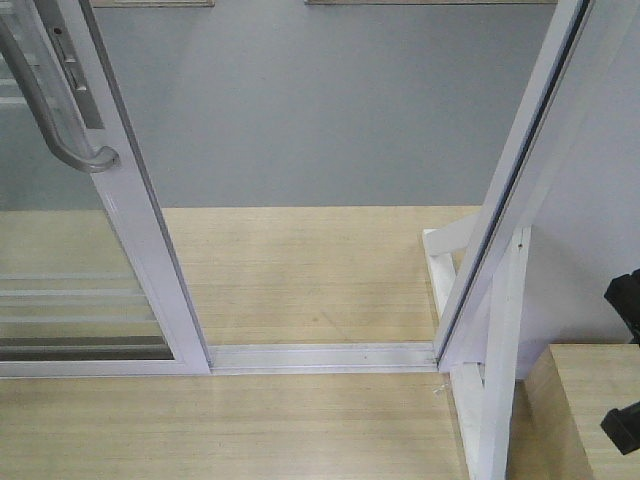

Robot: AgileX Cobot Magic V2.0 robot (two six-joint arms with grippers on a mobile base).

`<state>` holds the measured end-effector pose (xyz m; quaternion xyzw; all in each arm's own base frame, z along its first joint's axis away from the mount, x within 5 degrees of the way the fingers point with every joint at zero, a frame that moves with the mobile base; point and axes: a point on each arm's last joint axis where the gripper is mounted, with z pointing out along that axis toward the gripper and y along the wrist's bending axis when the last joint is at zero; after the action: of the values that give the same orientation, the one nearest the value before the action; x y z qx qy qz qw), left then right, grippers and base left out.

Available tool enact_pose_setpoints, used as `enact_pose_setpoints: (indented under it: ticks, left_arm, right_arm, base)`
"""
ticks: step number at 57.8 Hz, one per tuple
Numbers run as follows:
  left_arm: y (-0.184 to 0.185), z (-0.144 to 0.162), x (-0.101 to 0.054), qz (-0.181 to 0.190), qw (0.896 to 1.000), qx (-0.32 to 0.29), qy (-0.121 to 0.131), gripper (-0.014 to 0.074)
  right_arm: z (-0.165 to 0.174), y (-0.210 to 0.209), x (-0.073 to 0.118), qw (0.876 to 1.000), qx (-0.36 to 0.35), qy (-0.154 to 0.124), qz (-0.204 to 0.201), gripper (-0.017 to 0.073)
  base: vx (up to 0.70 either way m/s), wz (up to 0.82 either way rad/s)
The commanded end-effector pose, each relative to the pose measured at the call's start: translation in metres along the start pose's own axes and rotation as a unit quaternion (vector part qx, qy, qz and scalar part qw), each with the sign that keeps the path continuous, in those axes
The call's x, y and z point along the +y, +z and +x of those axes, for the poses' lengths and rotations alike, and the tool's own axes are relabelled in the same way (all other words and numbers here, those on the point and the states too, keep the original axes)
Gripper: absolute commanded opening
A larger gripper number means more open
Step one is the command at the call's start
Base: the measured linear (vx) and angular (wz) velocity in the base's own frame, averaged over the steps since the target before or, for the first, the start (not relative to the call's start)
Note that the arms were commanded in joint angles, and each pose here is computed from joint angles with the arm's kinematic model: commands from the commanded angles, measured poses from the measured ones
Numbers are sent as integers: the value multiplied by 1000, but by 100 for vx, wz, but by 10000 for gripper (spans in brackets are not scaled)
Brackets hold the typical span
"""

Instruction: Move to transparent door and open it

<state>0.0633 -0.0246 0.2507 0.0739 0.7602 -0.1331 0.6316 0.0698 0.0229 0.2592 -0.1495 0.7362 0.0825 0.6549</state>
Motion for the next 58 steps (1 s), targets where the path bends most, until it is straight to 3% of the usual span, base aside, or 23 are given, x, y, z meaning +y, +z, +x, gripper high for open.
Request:
enact_pose_setpoints:
  ticks: [1,23,27,42,58]
  left_arm:
    - [-2,-14,1,-7,999,-35,-12,0]
    - [-2,-14,1,-9,999,-35,-6,0]
    - [-2,-16,3,-20,999,-45,5,0]
    - [-4,-24,13,-76,993,-91,0,0]
    - [-4,-26,14,-82,991,-103,17,1]
  right_arm:
    - [-16,-1,0,999,-48,0,-1,-3]
    - [-16,-1,0,999,-48,-1,-1,-3]
    - [-16,-1,0,999,-48,-1,-1,-3]
    - [-16,-1,0,999,-48,-1,-1,-3]
    - [-16,-1,0,999,-48,-1,-1,-3]
  base:
    - [0,0]
    - [0,0]
    - [0,0]
    - [0,0]
    - [0,0]
